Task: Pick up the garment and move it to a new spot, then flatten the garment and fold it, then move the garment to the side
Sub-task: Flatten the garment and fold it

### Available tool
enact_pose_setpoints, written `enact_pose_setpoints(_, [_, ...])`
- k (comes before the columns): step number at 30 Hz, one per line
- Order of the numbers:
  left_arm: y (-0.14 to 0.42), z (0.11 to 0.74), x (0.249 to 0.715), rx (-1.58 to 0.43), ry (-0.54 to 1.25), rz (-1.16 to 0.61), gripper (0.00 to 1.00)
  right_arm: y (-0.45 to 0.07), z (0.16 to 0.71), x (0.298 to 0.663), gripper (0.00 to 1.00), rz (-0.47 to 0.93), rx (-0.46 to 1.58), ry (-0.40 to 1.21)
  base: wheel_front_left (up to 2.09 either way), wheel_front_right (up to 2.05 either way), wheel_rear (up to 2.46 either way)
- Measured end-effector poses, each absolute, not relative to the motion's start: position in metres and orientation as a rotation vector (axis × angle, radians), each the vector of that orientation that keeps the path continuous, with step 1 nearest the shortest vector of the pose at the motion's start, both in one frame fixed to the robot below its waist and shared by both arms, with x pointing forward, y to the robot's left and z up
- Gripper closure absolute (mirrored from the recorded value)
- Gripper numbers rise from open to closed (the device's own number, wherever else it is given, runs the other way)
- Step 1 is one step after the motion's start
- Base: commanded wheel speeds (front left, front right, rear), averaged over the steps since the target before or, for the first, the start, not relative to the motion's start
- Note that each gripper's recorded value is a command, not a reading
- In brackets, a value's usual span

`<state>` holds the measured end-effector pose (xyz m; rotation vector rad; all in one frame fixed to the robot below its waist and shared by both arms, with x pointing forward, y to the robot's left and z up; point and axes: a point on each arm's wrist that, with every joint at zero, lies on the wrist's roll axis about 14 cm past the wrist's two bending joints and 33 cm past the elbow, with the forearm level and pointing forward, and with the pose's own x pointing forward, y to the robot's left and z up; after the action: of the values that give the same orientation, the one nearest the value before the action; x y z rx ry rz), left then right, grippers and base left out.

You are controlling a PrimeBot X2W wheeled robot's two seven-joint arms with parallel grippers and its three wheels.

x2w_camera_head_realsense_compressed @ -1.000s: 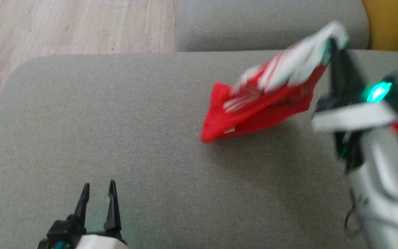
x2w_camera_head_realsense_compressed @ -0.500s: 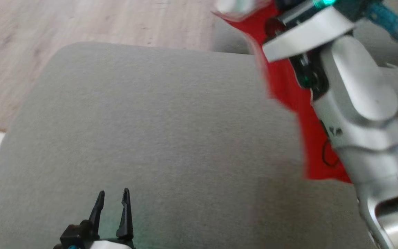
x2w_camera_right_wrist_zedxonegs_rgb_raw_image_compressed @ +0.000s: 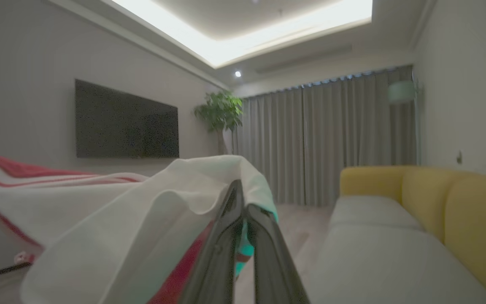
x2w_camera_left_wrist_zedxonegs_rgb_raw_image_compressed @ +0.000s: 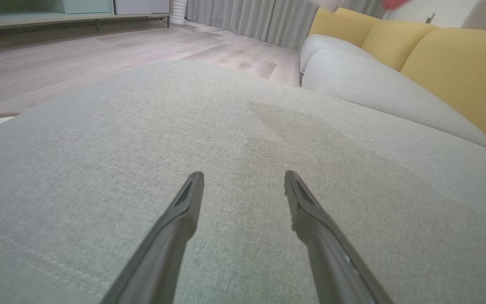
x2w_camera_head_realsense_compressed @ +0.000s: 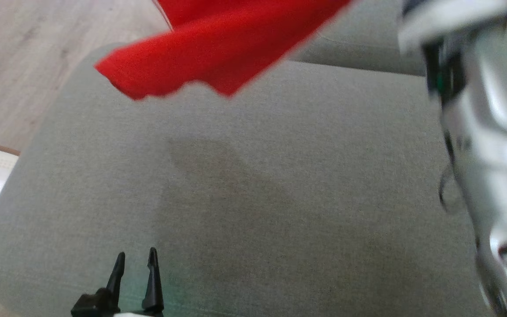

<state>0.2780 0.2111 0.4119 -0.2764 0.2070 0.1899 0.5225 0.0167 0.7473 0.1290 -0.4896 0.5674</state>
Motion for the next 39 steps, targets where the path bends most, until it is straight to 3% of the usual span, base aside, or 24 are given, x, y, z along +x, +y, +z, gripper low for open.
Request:
enact_pose_setpoints(4, [0.201, 0.412, 0.294, -0.274, 0.215, 0.146, 0.0, -0.055, 0.58, 0.535, 1.0, 0.394, 0.092, -0.095, 0.0, 0.0, 0.0])
enact_pose_setpoints(9, [0.187, 0.419, 0.323, -0.262, 0.201, 0.082, 0.0, -0.127, 0.431, 0.481, 0.96, 0.202, 0.128, 0.274, 0.0, 0.0, 0.0])
enact_pose_setpoints(11, [0.181, 0.42, 0.33, -0.259, 0.2, 0.06, 0.0, -0.146, 0.408, 0.464, 0.14, 0.151, 0.132, 0.333, 0.0, 0.0, 0.0])
enact_pose_setpoints(12, [0.178, 0.419, 0.332, -0.259, 0.203, 0.051, 0.0, -0.152, 0.404, 0.46, 0.0, 0.132, 0.131, 0.343, 0.0, 0.0, 0.0])
enact_pose_setpoints(18, [0.167, 0.415, 0.338, -0.261, 0.22, 0.013, 0.0, -0.18, 0.43, 0.464, 0.0, 0.061, 0.098, 0.222, 0.0, 0.0, 0.0])
enact_pose_setpoints(22, [0.167, 0.415, 0.337, -0.261, 0.22, 0.01, 0.0, -0.167, 0.436, 0.454, 0.0, 0.125, -0.032, 0.183, 0.0, 0.0, 0.0])
enact_pose_setpoints(29, [0.167, 0.414, 0.334, -0.263, 0.225, 0.015, 0.0, -0.11, 0.423, 0.437, 0.01, 0.321, -0.191, 0.201, 0.0, 0.0, 0.0])
enact_pose_setpoints(39, [0.174, 0.41, 0.33, -0.271, 0.236, 0.043, 0.0, -0.121, 0.388, 0.431, 0.06, 0.314, -0.259, 0.322, 0.0, 0.0, 0.0])
